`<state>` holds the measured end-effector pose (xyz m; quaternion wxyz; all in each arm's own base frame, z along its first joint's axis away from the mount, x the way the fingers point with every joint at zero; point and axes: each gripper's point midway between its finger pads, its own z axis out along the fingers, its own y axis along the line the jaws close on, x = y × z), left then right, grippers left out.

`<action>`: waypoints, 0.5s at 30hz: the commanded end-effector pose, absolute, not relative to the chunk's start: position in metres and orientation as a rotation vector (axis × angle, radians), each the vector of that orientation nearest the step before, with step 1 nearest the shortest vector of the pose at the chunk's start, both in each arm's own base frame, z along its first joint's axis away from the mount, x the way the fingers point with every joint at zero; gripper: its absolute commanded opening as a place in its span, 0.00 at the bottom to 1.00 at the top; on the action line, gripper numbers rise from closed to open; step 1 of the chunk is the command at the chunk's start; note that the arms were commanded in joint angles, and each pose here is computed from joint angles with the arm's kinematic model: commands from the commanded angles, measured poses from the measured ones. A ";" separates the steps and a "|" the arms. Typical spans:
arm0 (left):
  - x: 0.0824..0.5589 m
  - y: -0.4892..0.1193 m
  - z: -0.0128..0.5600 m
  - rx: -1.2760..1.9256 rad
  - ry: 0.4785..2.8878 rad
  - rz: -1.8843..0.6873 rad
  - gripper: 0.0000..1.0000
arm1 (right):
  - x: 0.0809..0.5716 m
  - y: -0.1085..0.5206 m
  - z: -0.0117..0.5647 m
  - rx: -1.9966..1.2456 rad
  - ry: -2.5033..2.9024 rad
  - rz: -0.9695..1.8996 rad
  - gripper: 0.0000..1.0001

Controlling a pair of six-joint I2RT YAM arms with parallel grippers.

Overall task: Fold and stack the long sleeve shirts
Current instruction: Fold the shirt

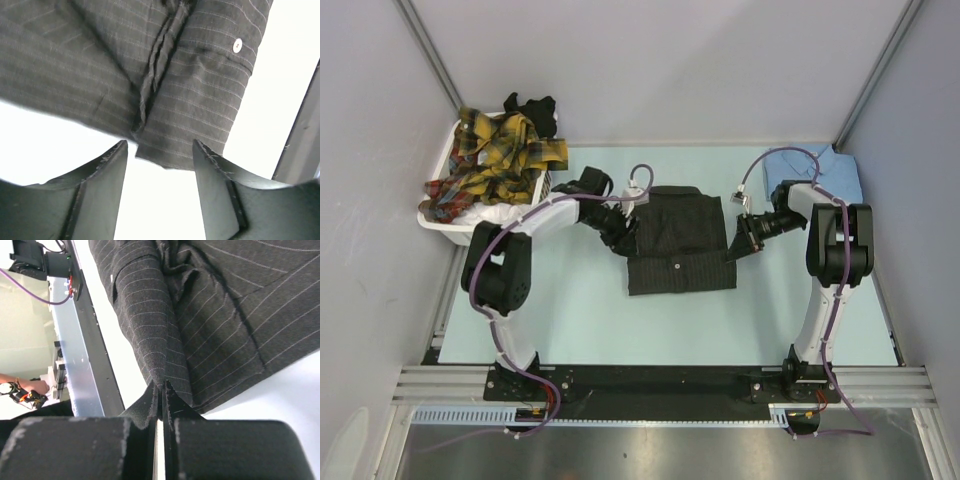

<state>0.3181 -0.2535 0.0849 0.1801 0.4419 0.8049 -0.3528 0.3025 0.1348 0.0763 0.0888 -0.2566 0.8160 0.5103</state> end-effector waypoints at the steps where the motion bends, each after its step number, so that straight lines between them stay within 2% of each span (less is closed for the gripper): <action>1: 0.306 -0.262 0.101 1.081 2.255 -1.139 0.61 | 0.314 0.132 0.080 -0.769 2.396 1.457 0.00; 8: 0.324 -0.240 0.084 0.772 2.378 -1.215 0.64 | 0.313 0.125 0.071 -0.742 2.433 1.423 0.00; 15: 0.312 -0.243 0.082 0.719 2.377 -1.338 0.66 | 0.314 0.126 0.071 -0.731 2.435 1.422 0.00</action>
